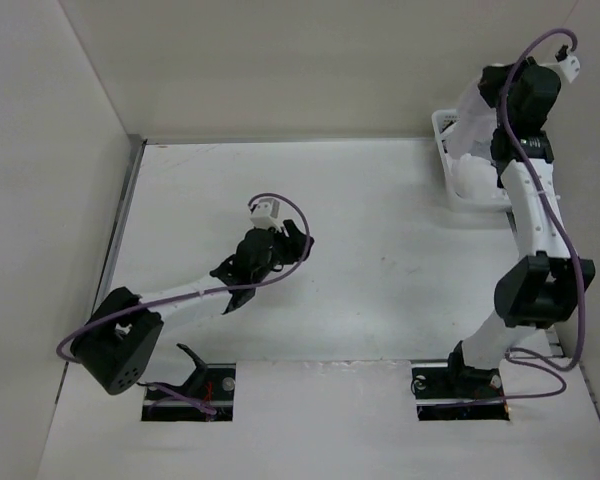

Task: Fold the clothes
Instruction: Grab the tank top from the pile, then move the tank top to the center of the board

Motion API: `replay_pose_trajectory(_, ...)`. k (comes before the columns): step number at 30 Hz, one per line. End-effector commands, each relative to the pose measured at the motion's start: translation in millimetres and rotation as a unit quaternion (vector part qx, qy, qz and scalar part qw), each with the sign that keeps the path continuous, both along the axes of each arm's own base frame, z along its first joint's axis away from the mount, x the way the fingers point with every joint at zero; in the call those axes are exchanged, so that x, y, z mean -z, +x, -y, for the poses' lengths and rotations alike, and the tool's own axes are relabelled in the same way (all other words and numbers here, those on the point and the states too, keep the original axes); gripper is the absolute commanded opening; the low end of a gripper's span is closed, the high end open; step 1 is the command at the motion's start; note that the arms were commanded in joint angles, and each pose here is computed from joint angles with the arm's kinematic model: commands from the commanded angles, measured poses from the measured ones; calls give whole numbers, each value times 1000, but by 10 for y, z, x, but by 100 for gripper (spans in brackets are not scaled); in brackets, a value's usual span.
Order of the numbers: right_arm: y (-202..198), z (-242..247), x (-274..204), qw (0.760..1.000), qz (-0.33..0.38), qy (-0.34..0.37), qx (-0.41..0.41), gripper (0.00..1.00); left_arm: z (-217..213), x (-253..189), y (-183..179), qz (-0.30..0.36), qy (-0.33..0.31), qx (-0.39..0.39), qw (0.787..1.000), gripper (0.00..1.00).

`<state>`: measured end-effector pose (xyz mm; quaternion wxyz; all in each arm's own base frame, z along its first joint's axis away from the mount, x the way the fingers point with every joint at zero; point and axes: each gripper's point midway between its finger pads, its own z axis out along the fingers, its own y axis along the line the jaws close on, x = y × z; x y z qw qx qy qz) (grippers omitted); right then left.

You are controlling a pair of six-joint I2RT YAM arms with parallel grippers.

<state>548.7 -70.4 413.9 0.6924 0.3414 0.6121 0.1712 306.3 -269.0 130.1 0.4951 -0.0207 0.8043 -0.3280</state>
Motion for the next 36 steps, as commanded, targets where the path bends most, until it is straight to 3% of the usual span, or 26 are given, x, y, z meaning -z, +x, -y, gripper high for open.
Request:
replay_pose_trajectory(1,-512,-721,-1193,985,140,-11,-98,5,-318,-213,101,-2,-30,-53,998,50)
replay_pose_trajectory(4,-963,-1239,-1371,975,156,-13,-154,5,-618,-398,151,2,-49,-90,995,50)
replay_pose_trajectory(7,-1381,-1754,-1024,966,138,-1,-219,7,-910,-597,162,18,-68,-130,989,50)
replay_pose_trajectory(11,-1824,-2608,355,945,38,25,-323,14,-1242,-637,121,16,-94,-179,979,52)
replay_pose_trajectory(14,-2170,-3139,1624,918,-84,6,-388,25,-1479,-537,70,2,-92,-209,974,53)
replay_pose_trajectory(15,-2262,-3171,1964,913,-122,1,-389,34,-1540,-482,52,-3,-86,-216,973,54)
replay_pose_trajectory(17,-2385,-3128,2346,911,-165,-12,-377,53,-1620,-376,28,-14,-70,-224,972,54)
replay_pose_trajectory(19,-2452,-3040,2506,916,-179,-23,-359,60,-1665,-274,9,-24,-53,-228,972,54)
replay_pose_trajectory(21,-2543,-3064,2589,912,-185,-29,-365,60,-1635,-169,-22,-37,-39,-223,973,51)
replay_pose_trajectory(25,-2634,-3105,2751,904,-206,-41,-373,25,-1462,37,-111,-66,-9,-192,979,39)
replay_pose_trajectory(27,-2645,-3092,2879,901,-222,-47,-369,16,-1354,152,-152,-78,14,-173,982,37)
replay_pose_trajectory(30,-2621,-3080,3033,899,-240,-55,-361,21,-1148,232,-112,-82,43,-144,985,38)
replay_pose_trajectory(33,-2622,-3168,3111,892,-253,-64,-369,36,-1033,256,65,-73,55,-153,984,39)
replay_pose_trajectory(36,-2658,-3172,3217,888,-271,-85,-363,48,-943,381,51,-94,61,-137,984,34)
